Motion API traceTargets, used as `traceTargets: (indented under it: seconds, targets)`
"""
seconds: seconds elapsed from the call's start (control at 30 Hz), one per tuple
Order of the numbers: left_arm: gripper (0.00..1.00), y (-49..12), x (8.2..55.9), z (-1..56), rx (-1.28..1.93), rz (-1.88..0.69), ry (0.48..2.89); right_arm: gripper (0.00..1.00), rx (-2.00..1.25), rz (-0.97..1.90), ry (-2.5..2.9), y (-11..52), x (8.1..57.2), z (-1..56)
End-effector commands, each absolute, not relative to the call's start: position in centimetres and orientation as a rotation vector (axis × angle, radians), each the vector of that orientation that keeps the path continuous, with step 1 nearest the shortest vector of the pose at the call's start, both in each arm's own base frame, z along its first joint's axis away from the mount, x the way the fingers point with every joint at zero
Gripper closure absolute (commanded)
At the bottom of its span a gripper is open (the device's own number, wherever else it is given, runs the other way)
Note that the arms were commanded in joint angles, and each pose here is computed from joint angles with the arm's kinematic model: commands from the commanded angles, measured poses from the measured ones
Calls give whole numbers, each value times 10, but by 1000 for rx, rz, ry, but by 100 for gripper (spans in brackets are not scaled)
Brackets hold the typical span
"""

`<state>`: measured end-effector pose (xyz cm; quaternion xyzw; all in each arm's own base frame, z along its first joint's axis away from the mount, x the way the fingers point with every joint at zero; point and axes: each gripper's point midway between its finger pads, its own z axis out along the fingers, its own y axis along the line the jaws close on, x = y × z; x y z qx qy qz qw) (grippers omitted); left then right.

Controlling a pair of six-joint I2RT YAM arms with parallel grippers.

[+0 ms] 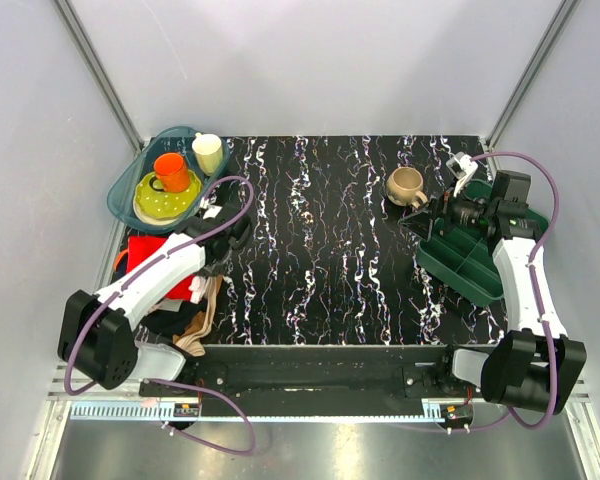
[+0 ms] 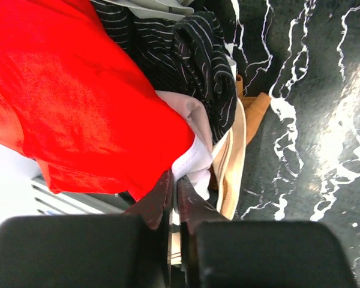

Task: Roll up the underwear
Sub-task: Pick up the underwear from the center of the board, then place the underwear at the center of the board.

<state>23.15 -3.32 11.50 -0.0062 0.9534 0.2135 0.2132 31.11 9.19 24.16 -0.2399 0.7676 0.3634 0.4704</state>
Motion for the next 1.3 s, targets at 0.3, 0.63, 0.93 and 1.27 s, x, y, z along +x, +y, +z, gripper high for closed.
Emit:
traceTargets:
  seconds: [0.3, 0.63, 0.93, 1.27]
  targets:
    - [100, -74, 242, 232, 30, 289, 2422, 0, -643, 893, 1829, 97, 305, 253]
    - [100, -205, 255, 313, 407, -28, 2315, 1, -664, 891, 1818, 98, 300, 256]
    - [100, -349, 267, 348, 651, -472, 2193, 0, -702, 887, 1797, 100, 294, 258]
    - [100, -346, 379, 282, 480, -542, 2221, 0, -717, 862, 1820, 97, 296, 251]
